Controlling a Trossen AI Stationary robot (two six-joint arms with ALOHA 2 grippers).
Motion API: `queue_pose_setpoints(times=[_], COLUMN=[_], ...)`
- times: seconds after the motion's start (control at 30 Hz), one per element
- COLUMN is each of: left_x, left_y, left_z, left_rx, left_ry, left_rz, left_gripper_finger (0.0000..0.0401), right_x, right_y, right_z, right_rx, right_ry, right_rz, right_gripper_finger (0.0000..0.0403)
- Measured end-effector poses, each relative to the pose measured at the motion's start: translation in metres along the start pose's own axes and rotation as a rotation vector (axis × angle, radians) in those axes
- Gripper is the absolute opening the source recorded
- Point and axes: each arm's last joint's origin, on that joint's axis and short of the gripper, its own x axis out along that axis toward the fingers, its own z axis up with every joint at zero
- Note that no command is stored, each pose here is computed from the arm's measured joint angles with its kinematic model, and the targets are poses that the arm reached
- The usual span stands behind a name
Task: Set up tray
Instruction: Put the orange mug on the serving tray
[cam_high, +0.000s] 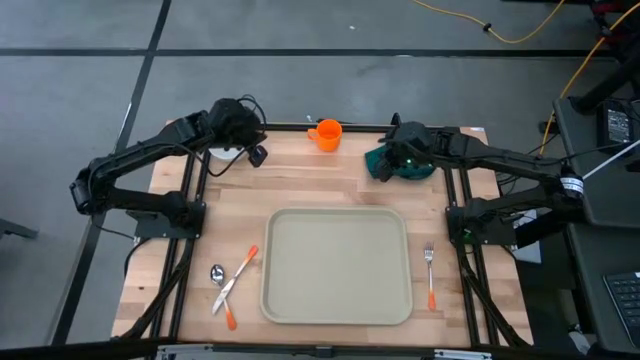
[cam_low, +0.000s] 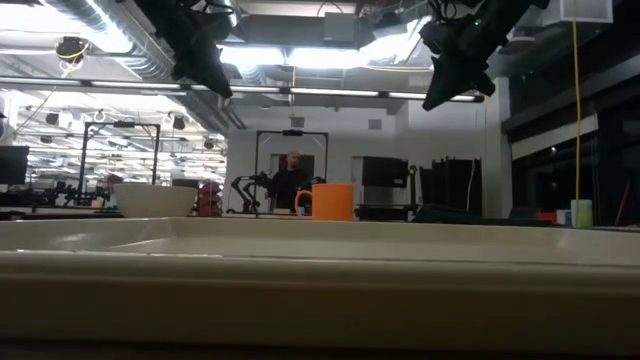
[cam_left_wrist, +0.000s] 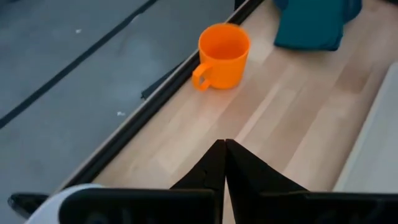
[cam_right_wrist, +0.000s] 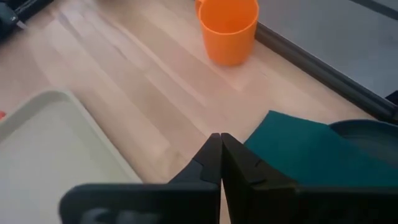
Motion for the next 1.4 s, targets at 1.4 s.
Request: queue_pose_setpoints(times=[1.4], left_x=[0.013], left_y=[-0.005], left_z=[0.032], left_rx=[0.223], left_ry=[-0.295], left_rz=[-0.113], left_gripper_finger=[0.0005], right_x=[0.029], right_y=[0.036], right_z=[0.01], right_rx=[-0.296], right_ry=[-0.081], right_rz=[0.3], right_gripper_finger=[0.0006])
